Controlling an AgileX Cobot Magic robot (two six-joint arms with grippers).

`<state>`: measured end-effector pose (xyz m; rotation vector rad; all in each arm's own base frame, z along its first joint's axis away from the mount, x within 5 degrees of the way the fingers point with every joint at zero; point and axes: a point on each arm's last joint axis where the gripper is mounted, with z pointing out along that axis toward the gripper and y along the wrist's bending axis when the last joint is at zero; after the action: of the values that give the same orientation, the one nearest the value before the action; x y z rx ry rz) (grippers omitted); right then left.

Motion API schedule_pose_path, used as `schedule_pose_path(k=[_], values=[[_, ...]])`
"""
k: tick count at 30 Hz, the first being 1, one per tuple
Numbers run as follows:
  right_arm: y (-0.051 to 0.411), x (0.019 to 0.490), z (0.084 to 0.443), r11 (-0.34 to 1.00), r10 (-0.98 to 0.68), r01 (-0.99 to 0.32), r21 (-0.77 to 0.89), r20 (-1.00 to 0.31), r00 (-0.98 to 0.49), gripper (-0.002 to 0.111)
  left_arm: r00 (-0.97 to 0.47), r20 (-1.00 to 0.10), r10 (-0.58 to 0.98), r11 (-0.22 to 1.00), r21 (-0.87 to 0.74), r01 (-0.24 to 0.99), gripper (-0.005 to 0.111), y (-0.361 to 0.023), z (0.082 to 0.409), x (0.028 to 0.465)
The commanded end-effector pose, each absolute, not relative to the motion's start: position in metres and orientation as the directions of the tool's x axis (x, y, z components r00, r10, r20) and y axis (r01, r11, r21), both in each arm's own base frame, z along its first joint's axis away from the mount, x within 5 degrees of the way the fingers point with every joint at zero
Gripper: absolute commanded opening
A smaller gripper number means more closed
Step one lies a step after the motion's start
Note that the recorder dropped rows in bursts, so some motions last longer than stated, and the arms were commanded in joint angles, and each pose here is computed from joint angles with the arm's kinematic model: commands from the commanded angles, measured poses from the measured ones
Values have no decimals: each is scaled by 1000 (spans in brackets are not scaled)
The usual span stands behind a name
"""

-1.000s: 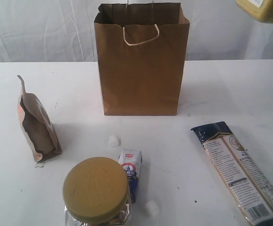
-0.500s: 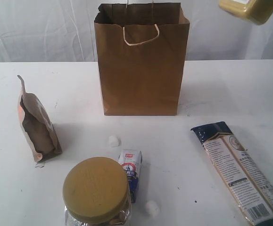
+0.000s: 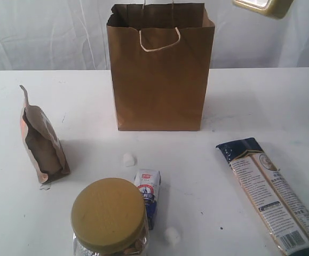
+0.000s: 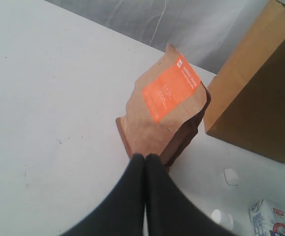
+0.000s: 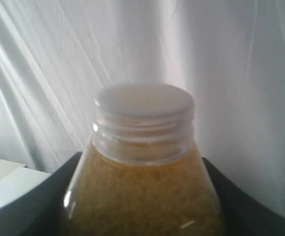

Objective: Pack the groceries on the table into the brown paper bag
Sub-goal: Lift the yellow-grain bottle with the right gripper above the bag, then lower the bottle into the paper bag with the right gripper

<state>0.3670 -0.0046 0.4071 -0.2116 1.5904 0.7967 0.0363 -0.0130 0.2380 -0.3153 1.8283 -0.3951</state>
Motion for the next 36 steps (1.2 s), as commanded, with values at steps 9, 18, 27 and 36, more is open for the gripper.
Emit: schedule_pose_path(k=[9, 18, 27, 36], values=[[-6, 409, 417, 636, 360, -670, 383, -915, -181, 0, -282, -865, -414, 902, -432, -1, 0, -14, 240, 35], [19, 429, 416, 567, 334, -746, 349, -925, -179, 0, -282, -865, -414, 902, -432, -1, 0, -14, 240, 35], [29, 438, 413, 510, 295, -810, 291, -943, -153, 0, -282, -863, -420, 899, -438, 1, 0, -14, 241, 35], [28, 450, 406, 480, 324, -805, 348, -924, -205, 0, -282, -863, -420, 899, -438, 1, 0, -14, 241, 35]])
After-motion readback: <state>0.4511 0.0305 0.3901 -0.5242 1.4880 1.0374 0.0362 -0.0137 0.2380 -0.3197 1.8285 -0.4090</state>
